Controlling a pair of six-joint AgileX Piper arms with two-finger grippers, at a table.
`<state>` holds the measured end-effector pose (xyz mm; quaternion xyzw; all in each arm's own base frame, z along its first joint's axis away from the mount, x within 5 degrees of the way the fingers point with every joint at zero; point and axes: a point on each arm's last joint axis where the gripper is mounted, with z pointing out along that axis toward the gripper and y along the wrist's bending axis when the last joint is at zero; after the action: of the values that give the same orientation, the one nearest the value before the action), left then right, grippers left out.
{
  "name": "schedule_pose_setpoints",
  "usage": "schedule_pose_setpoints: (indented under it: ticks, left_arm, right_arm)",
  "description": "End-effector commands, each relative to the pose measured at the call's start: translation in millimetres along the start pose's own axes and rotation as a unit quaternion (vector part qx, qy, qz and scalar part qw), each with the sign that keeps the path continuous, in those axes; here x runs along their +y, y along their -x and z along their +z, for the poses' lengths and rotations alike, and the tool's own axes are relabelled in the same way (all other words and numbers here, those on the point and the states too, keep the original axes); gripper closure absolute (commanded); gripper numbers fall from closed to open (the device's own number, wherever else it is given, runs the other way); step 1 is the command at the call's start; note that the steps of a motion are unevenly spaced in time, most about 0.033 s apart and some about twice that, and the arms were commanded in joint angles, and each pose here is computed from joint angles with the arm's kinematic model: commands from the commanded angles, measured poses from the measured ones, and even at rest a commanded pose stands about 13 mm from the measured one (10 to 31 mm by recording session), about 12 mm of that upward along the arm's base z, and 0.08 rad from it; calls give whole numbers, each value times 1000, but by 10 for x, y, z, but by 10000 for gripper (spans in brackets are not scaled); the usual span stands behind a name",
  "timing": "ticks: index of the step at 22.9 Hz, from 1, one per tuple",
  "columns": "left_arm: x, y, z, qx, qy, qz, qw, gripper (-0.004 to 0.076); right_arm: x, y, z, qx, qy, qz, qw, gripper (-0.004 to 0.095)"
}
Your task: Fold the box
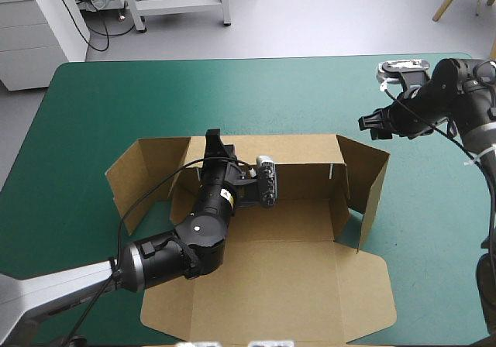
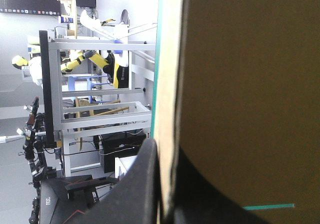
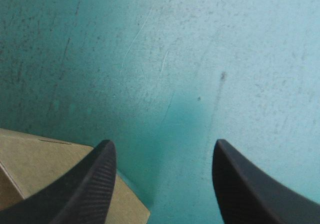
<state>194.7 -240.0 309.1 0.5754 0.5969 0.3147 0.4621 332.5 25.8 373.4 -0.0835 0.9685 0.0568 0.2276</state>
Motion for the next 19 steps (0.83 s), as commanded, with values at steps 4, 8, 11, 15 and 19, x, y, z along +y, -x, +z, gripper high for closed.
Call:
schedule_pose_setpoints:
  ticks: [4, 8, 11, 15, 19]
  left_arm:
    - [194, 13, -102, -20, 33, -15, 999, 734]
    - [194, 13, -102, -20, 33, -15, 999, 734]
    - [194, 13, -102, -20, 33, -15, 999, 734]
    - [196, 9, -102, -18, 34, -15, 999, 734]
    - [199, 10, -103, -19, 36, -14, 999, 734]
  right_arm:
    - [107, -170, 4, -28, 44, -19, 998, 382]
    - [204, -410, -35, -53, 79, -34, 995, 383]
    - [272, -575, -46, -83, 104, -46, 990, 383]
    - [340, -773, -71, -115, 125, -62, 984, 395]
    - [424, -1031, -55, -125, 157, -87, 976, 425]
